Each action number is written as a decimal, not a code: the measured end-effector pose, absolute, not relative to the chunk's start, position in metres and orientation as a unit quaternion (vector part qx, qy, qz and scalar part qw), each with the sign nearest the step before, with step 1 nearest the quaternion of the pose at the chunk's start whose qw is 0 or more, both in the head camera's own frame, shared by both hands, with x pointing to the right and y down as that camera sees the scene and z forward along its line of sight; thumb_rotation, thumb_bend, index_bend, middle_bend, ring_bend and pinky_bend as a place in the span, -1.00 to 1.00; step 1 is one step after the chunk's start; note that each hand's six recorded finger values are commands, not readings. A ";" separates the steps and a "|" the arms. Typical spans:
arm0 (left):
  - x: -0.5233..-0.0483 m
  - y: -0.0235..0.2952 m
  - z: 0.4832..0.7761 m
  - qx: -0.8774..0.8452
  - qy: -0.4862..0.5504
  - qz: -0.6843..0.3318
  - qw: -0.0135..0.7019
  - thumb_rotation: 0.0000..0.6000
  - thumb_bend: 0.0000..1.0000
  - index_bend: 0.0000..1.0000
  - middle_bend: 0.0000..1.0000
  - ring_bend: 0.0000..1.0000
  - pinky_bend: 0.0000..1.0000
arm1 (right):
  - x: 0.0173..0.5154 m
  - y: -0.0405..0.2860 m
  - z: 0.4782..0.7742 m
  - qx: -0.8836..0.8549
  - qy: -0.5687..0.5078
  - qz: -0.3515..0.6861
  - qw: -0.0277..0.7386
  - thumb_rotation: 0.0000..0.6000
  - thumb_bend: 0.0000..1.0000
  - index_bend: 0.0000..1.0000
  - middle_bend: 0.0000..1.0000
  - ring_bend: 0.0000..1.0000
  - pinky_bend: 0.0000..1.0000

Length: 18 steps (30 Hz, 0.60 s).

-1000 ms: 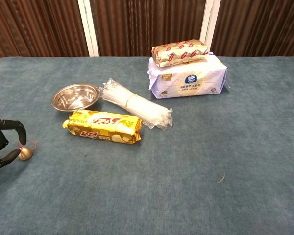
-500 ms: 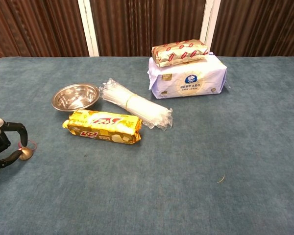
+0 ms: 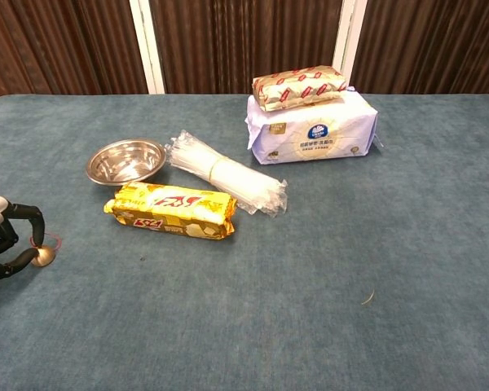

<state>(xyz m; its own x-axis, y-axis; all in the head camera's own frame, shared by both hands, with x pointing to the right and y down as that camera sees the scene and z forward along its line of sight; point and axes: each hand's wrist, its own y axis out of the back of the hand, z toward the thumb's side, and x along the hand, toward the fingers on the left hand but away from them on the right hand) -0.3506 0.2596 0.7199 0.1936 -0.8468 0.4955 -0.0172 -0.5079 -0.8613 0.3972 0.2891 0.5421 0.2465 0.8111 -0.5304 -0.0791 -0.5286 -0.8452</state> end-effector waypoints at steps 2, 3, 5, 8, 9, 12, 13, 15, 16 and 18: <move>-0.351 0.260 0.720 -0.674 0.321 -0.548 0.377 1.00 -0.17 0.13 1.00 1.00 1.00 | 0.397 0.289 0.542 -0.678 -0.270 0.551 0.404 1.00 -0.29 -1.00 -1.00 -1.00 -1.00; -0.351 0.259 0.721 -0.674 0.321 -0.549 0.377 1.00 -0.17 0.13 1.00 1.00 1.00 | 0.397 0.289 0.542 -0.679 -0.270 0.551 0.404 1.00 -0.29 -1.00 -1.00 -1.00 -1.00; -0.351 0.259 0.721 -0.674 0.321 -0.549 0.376 1.00 -0.17 0.15 1.00 1.00 1.00 | 0.397 0.289 0.542 -0.679 -0.270 0.551 0.403 1.00 -0.29 -1.00 -1.00 -1.00 -1.00; -0.351 0.259 0.721 -0.673 0.320 -0.550 0.377 1.00 -0.17 0.20 1.00 1.00 1.00 | 0.397 0.290 0.541 -0.679 -0.270 0.551 0.403 1.00 -0.29 -1.00 -1.00 -1.00 -1.00; -0.351 0.259 0.721 -0.673 0.319 -0.550 0.378 1.00 -0.17 0.22 1.00 1.00 1.00 | 0.397 0.290 0.541 -0.679 -0.270 0.551 0.403 1.00 -0.29 -1.00 -1.00 -1.00 -1.00; -0.352 0.259 0.722 -0.673 0.318 -0.552 0.377 1.00 -0.17 0.28 1.00 1.00 1.00 | 0.397 0.290 0.541 -0.679 -0.270 0.551 0.403 1.00 -0.29 -1.00 -1.00 -1.00 -1.00; -0.352 0.259 0.722 -0.672 0.318 -0.552 0.378 1.00 -0.17 0.31 1.00 1.00 1.00 | 0.397 0.290 0.541 -0.679 -0.270 0.551 0.403 1.00 -0.29 -1.00 -1.00 -1.00 -1.00; -0.352 0.259 0.721 -0.672 0.318 -0.551 0.379 1.00 -0.17 0.36 1.00 1.00 1.00 | 0.397 0.289 0.541 -0.679 -0.271 0.551 0.403 1.00 -0.29 -1.00 -1.00 -1.00 -1.00; -0.352 0.258 0.721 -0.672 0.318 -0.550 0.380 1.00 -0.17 0.39 1.00 1.00 1.00 | 0.397 0.289 0.542 -0.678 -0.271 0.551 0.404 1.00 -0.29 -1.00 -1.00 -1.00 -1.00; -0.352 0.258 0.721 -0.672 0.318 -0.549 0.382 1.00 -0.17 0.42 1.00 1.00 1.00 | 0.397 0.290 0.542 -0.678 -0.270 0.551 0.403 1.00 -0.29 -1.00 -1.00 -1.00 -1.00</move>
